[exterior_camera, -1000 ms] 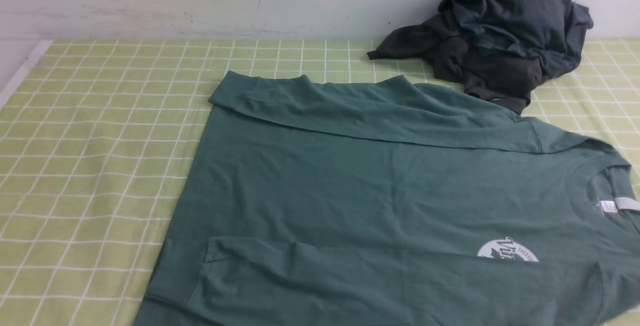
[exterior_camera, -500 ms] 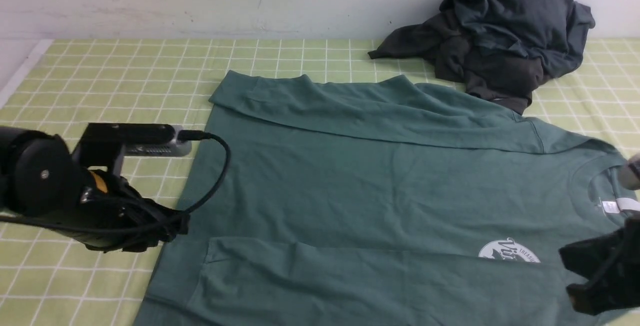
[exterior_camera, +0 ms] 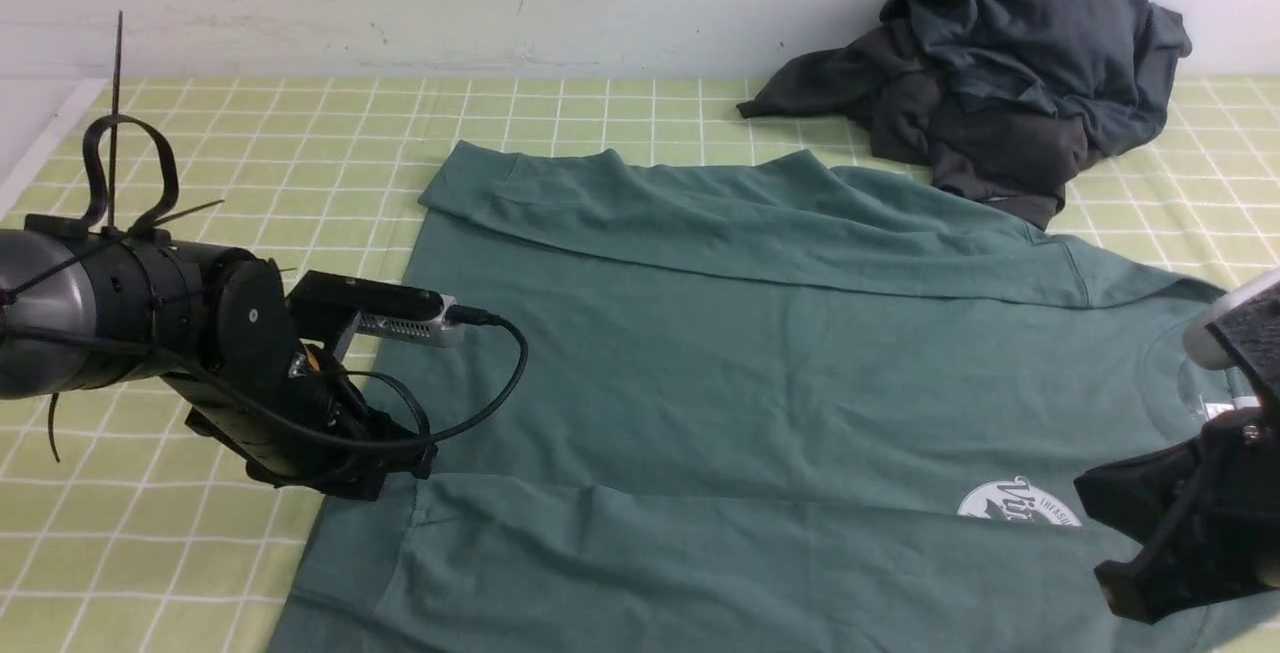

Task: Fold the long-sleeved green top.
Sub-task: Use the left arm to clamp the cuff closest to it, then use the left arm to drag and place the cuff at the centered position on the left edge of the fabric

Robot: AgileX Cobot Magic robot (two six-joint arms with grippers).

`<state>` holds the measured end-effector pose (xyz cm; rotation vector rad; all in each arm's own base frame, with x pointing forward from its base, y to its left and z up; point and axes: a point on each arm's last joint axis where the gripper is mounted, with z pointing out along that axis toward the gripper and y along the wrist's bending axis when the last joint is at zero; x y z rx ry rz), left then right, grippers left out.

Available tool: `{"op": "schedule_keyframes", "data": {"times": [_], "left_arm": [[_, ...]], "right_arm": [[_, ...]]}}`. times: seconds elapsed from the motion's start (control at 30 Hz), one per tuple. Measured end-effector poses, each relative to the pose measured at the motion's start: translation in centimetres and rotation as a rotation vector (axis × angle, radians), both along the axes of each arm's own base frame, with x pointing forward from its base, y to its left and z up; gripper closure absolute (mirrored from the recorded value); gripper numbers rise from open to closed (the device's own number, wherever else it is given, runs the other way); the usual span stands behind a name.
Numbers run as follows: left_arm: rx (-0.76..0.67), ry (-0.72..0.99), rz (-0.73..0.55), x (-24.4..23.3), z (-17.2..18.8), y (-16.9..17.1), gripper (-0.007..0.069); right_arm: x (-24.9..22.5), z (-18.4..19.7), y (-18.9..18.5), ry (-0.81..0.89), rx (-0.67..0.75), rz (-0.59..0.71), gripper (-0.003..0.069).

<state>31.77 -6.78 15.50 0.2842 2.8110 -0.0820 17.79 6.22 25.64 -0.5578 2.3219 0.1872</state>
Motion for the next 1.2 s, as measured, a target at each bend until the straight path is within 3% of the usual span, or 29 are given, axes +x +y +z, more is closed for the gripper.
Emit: {"op": "schedule_keyframes", "data": {"times": [0.17, 0.43, 0.67, 0.8, 0.93, 1.03, 1.07, 1.1, 1.13, 1.2], "left_arm": [[-0.001, -0.003, -0.007, 0.1, 0.2, -0.2, 0.0581], [-0.016, -0.034, -0.006, 0.3, 2.7, -0.4, 0.0609], [-0.071, -0.325, -0.068, 0.0, 14.1, -0.6, 0.0609], [-0.083, -0.423, -0.079, 0.7, 17.0, -0.8, 0.0609], [-0.07, -0.389, -0.086, 3.6, 15.5, -1.4, 0.0609], [-0.021, -0.293, -0.095, 8.0, 10.8, -1.9, 0.0604], [-0.022, -0.299, -0.095, 8.1, 11.0, -1.9, 0.0603], [0.0, -0.254, -0.094, 10.0, 8.7, -1.8, 0.058], [0.0, -0.256, -0.093, 10.3, 8.8, -1.8, 0.0571], [0.02, -0.226, -0.084, 13.2, 6.9, -1.5, 0.0484]], "right_arm": [[0.0, 0.0, 0.0, -0.003, 0.002, 0.0, 0.0673], [0.0, 0.0, 0.0, -0.006, 0.002, -0.001, 0.0673], [0.1, 0.1, 0.0, -0.011, 0.003, -0.002, 0.0673], [0.1, 0.1, 0.0, -0.018, 0.005, -0.003, 0.0673], [0.1, 0.1, 0.0, -0.018, 0.005, -0.003, 0.0673], [0.1, 0.1, 0.0, -0.018, 0.006, -0.004, 0.0673], [0.1, 0.1, 0.0, -0.018, 0.006, -0.004, 0.0673], [0.1, 0.1, 0.0, -0.017, 0.008, -0.004, 0.0673], [0.1, 0.1, 0.0, -0.017, 0.009, -0.005, 0.0673], [0.1, 0.1, 0.1, -0.016, 0.013, -0.006, 0.0673]]}}
